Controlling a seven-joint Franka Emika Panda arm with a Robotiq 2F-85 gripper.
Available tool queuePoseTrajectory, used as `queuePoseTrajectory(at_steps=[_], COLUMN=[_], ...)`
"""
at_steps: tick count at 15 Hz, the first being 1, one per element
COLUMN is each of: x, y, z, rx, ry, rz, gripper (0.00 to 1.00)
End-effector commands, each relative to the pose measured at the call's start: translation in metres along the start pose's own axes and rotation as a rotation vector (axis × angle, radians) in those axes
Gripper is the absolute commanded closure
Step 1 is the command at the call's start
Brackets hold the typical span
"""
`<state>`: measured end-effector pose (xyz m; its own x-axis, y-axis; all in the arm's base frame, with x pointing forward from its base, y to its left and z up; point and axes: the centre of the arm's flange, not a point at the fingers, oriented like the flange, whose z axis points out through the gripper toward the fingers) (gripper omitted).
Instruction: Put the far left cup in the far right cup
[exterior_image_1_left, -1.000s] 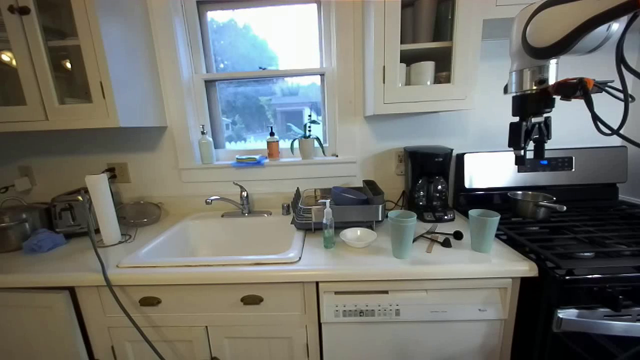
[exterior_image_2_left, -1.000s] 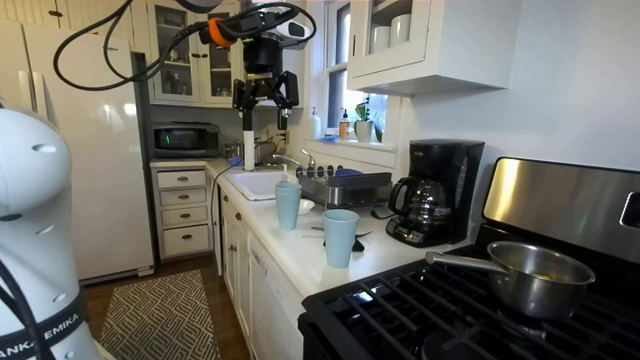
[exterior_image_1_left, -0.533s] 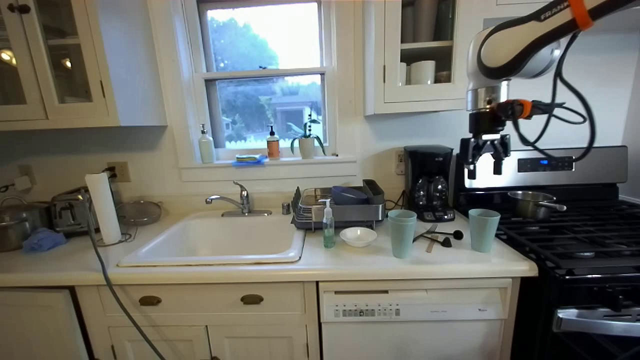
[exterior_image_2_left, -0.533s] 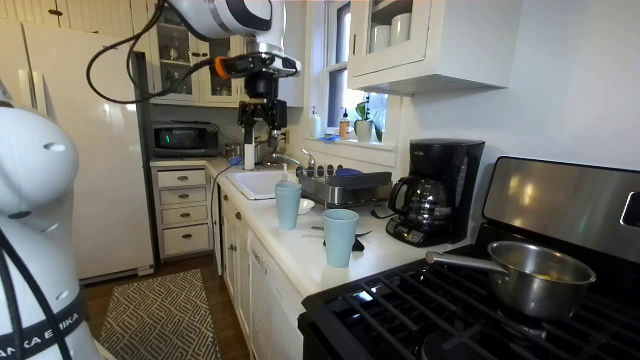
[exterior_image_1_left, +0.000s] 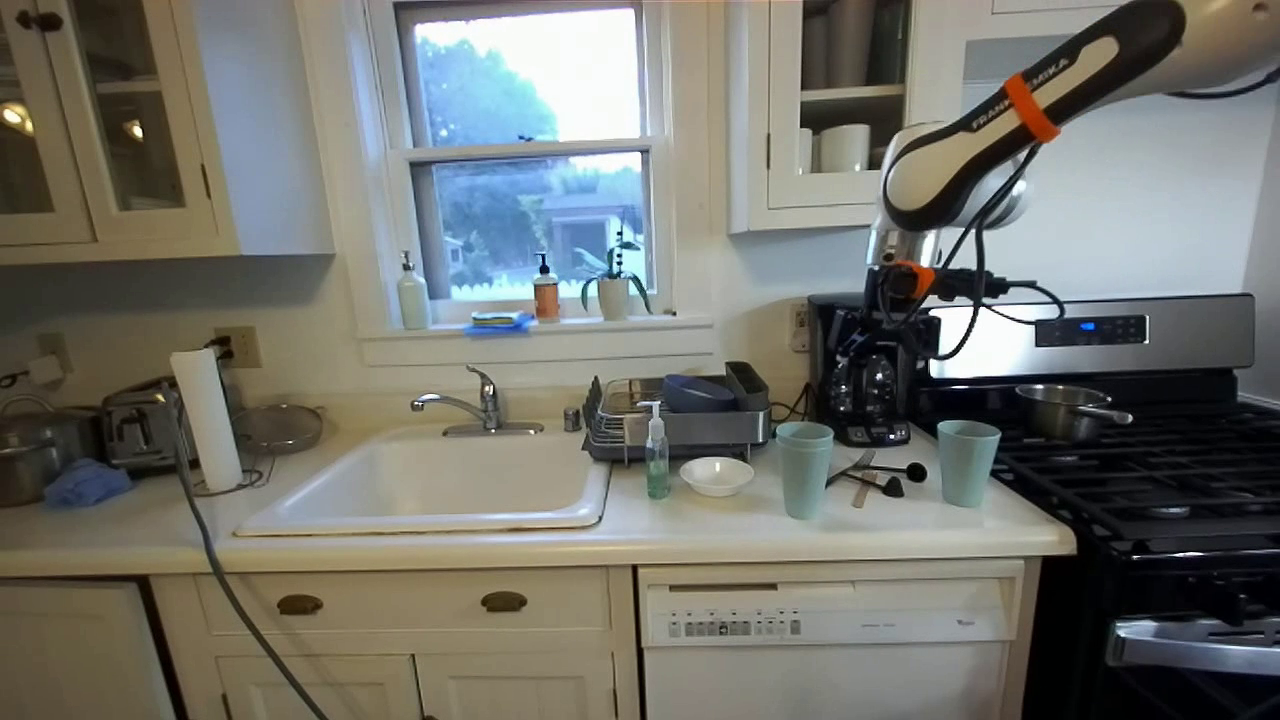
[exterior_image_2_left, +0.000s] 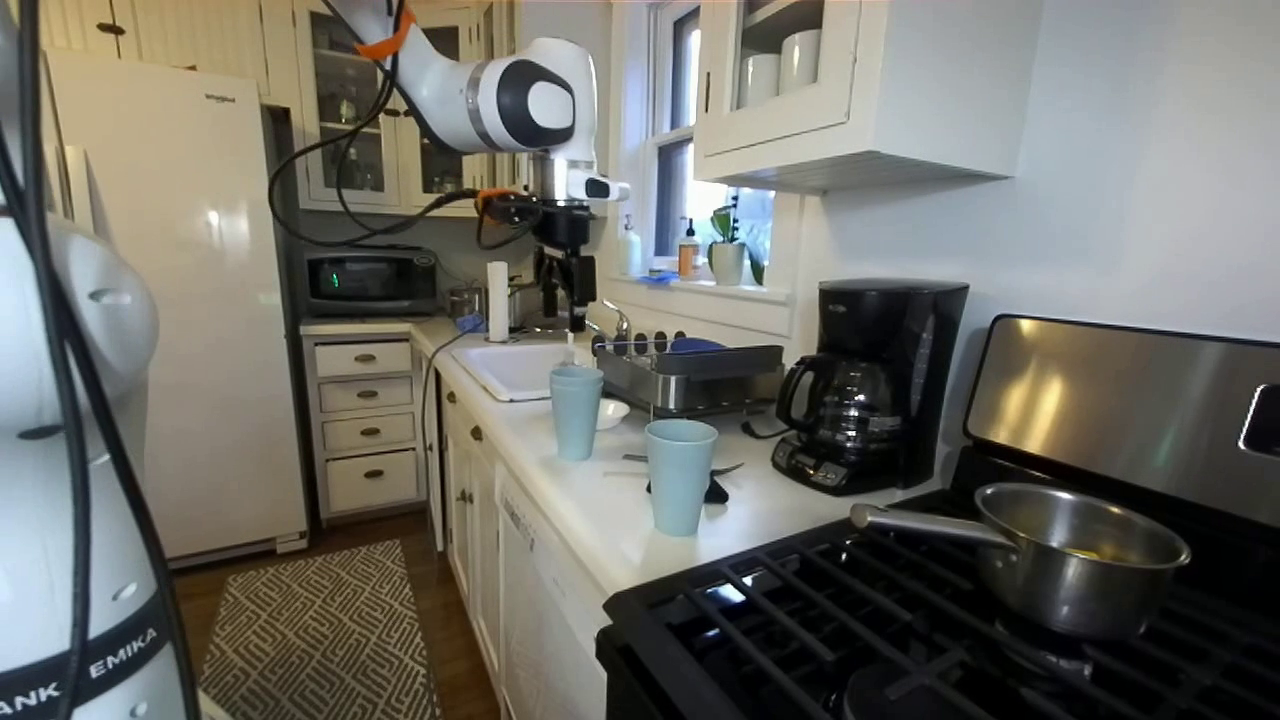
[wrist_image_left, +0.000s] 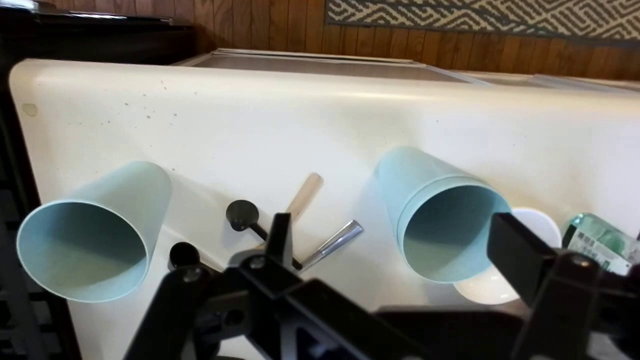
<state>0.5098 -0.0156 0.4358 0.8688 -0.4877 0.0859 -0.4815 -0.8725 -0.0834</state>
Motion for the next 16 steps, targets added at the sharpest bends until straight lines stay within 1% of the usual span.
queuePoseTrajectory(at_steps=[1, 4, 8, 9, 11, 12, 13, 14, 16], x=[0.012, 0.018, 0.020, 0.020, 0.019, 0.019, 0.018, 0.017, 0.017], y=[-0.014, -0.020, -0.025, -0.026, -0.029, -0.030, -0.031, -0.032, -0.034], z=[0.028, 0.048, 0.072, 0.078, 0.088, 0.092, 0.098, 0.102, 0.110], rx=[0.029, 0.028, 0.017, 0.014, 0.011, 0.011, 0.008, 0.008, 0.015], ry=[0.053, 0.074, 0.069, 0.069, 0.063, 0.058, 0.056, 0.056, 0.077], rz=[0.094, 0.139, 0.186, 0.201, 0.227, 0.237, 0.246, 0.257, 0.278], gripper=[0.00, 0.00, 0.00, 0.01, 0.06, 0.13, 0.25, 0.30, 0.48])
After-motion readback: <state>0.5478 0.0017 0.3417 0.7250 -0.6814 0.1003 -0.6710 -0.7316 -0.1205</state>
